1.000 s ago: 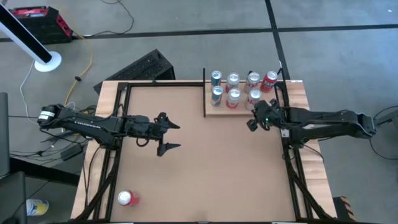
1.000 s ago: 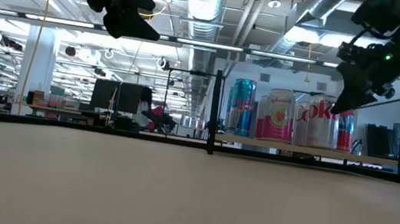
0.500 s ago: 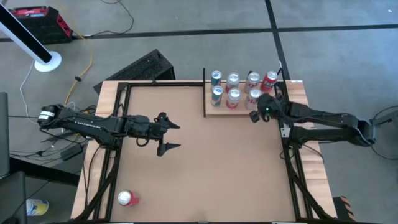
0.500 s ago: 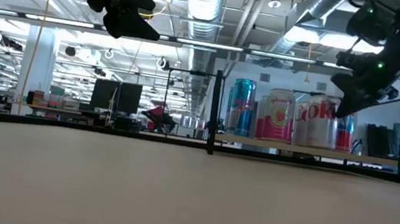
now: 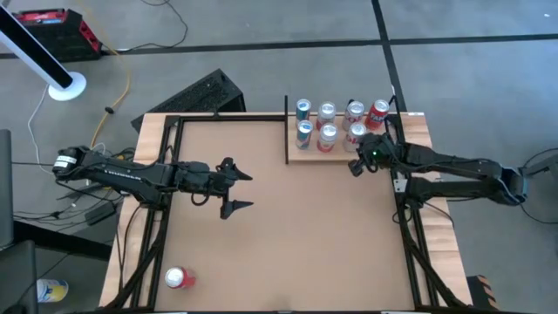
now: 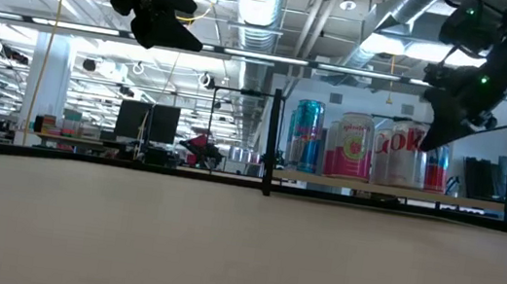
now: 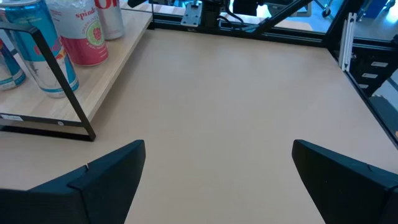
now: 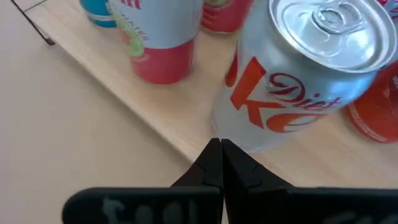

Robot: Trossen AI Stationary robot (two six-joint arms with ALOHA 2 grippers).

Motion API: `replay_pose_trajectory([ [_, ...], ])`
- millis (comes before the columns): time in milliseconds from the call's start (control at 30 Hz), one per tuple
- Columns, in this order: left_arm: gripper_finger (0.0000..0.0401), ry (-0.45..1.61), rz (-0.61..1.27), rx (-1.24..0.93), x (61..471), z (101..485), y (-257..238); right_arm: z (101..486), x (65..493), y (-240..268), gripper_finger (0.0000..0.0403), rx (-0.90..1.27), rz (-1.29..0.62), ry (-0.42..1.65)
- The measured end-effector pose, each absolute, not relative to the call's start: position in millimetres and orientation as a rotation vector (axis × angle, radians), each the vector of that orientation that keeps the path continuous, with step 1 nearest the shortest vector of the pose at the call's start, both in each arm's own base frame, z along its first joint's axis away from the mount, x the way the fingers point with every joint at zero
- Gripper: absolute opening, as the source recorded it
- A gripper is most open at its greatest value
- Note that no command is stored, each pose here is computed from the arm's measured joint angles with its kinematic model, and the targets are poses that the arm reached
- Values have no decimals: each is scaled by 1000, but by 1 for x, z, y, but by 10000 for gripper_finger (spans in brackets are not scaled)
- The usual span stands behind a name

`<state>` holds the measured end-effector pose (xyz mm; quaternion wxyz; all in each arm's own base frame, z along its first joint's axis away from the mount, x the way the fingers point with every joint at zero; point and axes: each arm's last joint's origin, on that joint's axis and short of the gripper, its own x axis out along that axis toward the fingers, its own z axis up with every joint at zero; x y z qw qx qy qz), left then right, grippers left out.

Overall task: Place canned beverage on shelf
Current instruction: Put the red-silver soda can on the shelf aligned with the red-silver soda can, then put the orange soda can on the shelf aligned with the orange soda can

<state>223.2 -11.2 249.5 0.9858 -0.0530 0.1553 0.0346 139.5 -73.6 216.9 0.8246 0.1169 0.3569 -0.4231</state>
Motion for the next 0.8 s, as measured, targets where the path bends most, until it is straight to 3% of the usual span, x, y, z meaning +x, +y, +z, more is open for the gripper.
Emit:
replay_pose_trajectory([
  [467, 391, 312, 72, -103, 223, 249, -11, 224, 136, -90, 18, 170, -1073, 681],
  [800, 391, 312, 72, -104, 223, 249, -11, 221, 130, -92, 18, 153, -1097, 751],
])
